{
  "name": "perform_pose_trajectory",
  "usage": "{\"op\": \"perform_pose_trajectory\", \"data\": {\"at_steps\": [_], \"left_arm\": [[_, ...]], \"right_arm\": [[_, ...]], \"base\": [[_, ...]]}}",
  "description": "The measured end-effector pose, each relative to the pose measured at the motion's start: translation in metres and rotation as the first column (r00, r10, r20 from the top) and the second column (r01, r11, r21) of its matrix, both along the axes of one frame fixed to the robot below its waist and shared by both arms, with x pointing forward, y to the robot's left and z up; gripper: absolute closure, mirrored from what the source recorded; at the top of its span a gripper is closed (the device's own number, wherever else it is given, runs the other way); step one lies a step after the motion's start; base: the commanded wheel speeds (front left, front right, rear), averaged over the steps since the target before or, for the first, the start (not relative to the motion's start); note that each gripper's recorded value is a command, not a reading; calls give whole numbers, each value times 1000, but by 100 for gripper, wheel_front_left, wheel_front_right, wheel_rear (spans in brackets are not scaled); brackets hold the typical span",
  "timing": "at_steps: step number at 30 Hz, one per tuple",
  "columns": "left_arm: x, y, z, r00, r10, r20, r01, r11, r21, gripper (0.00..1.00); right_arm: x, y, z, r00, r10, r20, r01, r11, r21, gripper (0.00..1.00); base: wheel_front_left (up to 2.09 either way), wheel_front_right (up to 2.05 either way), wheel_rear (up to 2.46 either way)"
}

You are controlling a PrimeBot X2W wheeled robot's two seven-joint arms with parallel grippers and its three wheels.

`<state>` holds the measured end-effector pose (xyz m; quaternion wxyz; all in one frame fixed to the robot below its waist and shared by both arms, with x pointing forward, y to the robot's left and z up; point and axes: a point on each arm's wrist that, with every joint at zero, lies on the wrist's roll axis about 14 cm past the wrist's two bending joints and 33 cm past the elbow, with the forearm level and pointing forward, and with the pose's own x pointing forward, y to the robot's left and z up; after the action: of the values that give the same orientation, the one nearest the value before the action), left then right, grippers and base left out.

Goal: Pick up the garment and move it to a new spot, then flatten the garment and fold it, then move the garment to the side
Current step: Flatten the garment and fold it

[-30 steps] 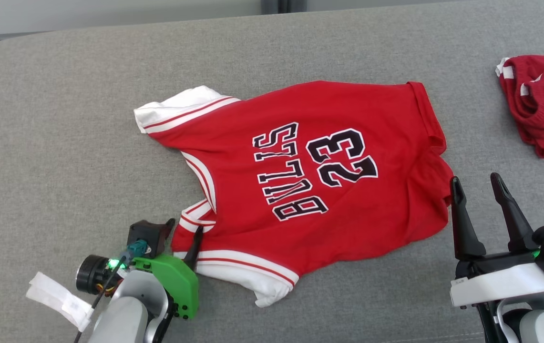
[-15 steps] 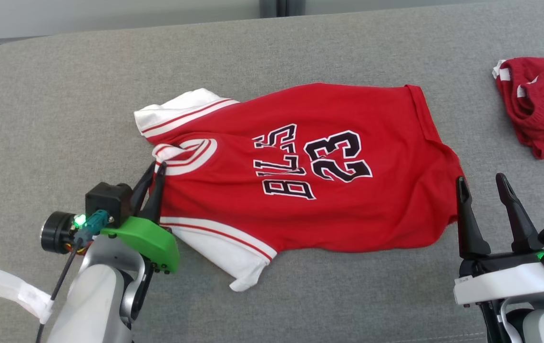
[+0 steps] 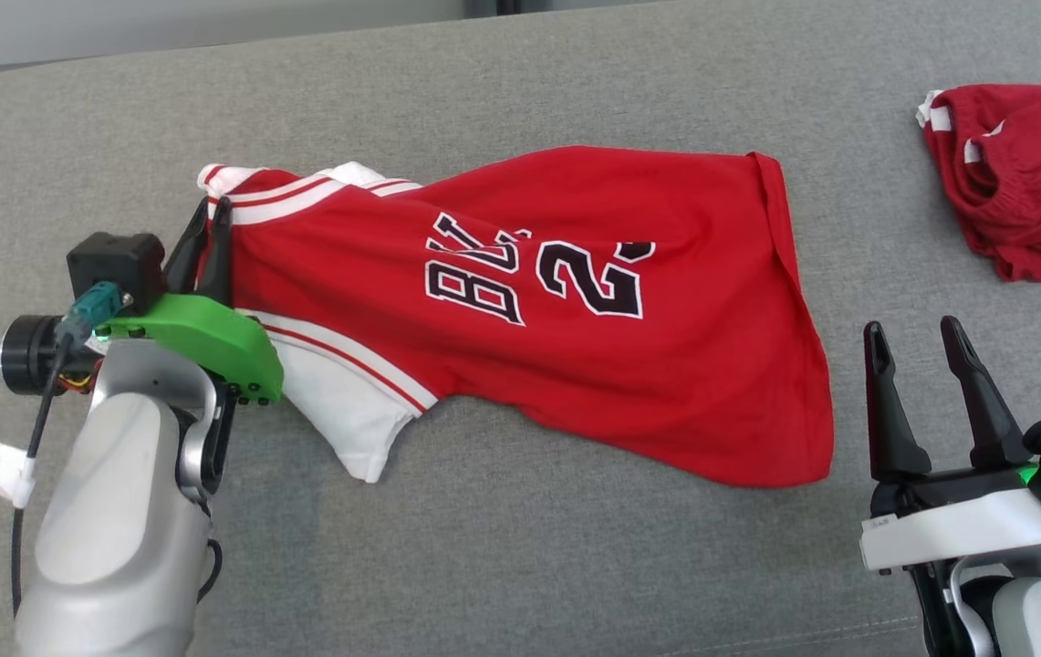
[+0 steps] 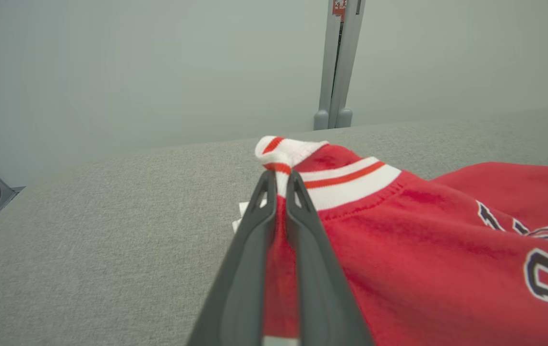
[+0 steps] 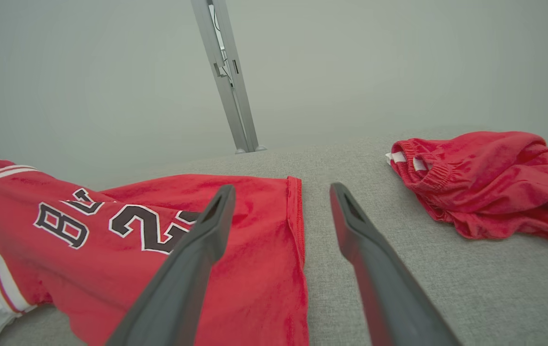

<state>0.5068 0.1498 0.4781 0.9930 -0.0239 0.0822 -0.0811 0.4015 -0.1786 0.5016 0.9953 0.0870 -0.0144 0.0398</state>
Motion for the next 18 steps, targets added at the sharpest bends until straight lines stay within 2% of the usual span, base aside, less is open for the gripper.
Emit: {"op": "perform_pose_trajectory", "data": {"at_steps": [8, 9, 10, 15, 18], "left_arm": [[22, -21, -35, 998, -32, -47, 29, 997, -65, 100], [23, -22, -38, 998, -32, -47, 29, 997, -74, 42], [23, -24, -38, 999, -35, -39, 32, 997, -77, 0], [23, -20, -22, 999, -22, 27, 24, 997, -75, 0], [17, -10, 2, 993, 17, 117, -7, 997, -83, 0]], "right_arm": [[1, -9, -7, 999, -30, -14, 30, 1000, -4, 0], [0, -10, -7, 999, -33, -16, 33, 999, -5, 0], [0, -11, -7, 999, -34, -16, 34, 999, -6, 0], [1, -10, 1, 1000, -26, 12, 26, 999, -19, 0], [2, -6, 9, 999, -11, 35, 12, 1000, -28, 0]], "base": [[0, 0, 0], [0, 0, 0], [0, 0, 0], [0, 0, 0], [0, 0, 0]]}}
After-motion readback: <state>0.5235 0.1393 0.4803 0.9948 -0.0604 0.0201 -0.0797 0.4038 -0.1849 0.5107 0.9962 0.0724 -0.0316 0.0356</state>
